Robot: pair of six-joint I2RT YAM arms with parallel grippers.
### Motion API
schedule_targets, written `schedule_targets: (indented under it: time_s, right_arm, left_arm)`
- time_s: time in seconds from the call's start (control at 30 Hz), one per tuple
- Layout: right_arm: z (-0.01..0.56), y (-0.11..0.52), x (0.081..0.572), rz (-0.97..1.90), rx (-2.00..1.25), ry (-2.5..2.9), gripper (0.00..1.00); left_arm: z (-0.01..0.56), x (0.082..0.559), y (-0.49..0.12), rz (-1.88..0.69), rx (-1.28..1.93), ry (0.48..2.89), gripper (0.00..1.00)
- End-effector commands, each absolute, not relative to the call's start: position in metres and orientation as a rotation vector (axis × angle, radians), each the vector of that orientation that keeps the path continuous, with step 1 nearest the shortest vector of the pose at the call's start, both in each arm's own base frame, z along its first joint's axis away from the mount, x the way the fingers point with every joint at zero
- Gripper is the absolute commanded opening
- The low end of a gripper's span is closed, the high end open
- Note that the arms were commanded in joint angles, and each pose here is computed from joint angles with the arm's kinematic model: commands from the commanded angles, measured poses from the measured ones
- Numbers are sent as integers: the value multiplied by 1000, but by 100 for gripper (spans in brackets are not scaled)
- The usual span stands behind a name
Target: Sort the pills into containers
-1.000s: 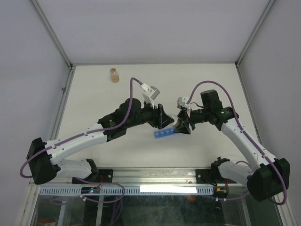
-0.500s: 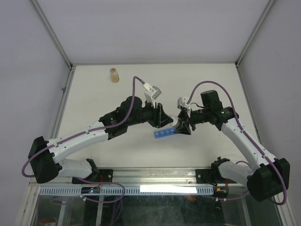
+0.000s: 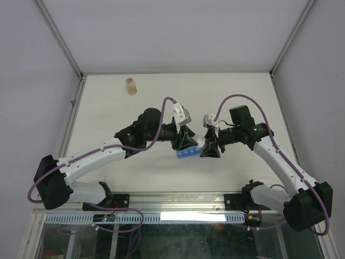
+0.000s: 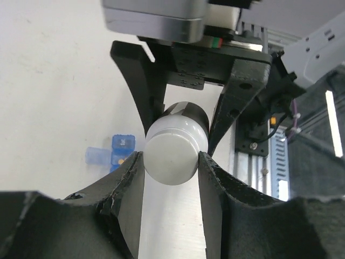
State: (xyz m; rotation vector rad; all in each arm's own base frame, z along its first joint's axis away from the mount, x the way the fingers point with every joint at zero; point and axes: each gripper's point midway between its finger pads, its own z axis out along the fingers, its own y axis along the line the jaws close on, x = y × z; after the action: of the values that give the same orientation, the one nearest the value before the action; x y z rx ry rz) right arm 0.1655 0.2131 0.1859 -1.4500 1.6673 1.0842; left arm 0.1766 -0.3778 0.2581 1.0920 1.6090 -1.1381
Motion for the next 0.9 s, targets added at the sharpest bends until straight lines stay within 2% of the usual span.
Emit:
schedule_targets:
  time_s: [0.0, 0.17, 0.27, 0.33, 0.4, 0.53, 0.7, 0.87]
  right_arm:
    - [212, 223, 181, 1028, -1455, 1510, 0]
    - [214, 223, 180, 1030, -1458, 1503, 0]
    - [214, 223, 179, 1031, -1461, 1499, 0]
    - [215, 223, 179, 1029, -1463, 1494, 0]
    - [215, 222, 177, 1027, -1465, 1490, 0]
    - [217, 222, 177, 1021, -1466, 1483, 0]
    - [217, 222, 176, 1019, -1469, 1480, 0]
    - [215, 222, 177, 1021, -1470, 1484, 0]
  left_arm:
    - [267, 130, -387, -1207, 1438, 1196, 19]
    - [267, 130, -388, -1119, 1537, 978, 23]
    - [274, 138, -386, -1108, 1549, 912, 31]
    - [283, 149, -383, -1112, 1509, 910, 42]
    - [301, 163, -380, -1112, 1390, 935, 67]
    - [330, 168, -363, -1117, 1182, 910, 98]
    - [342, 166, -341, -1198, 969, 1036, 99]
    - [340, 178, -306, -1318, 540, 1278, 99]
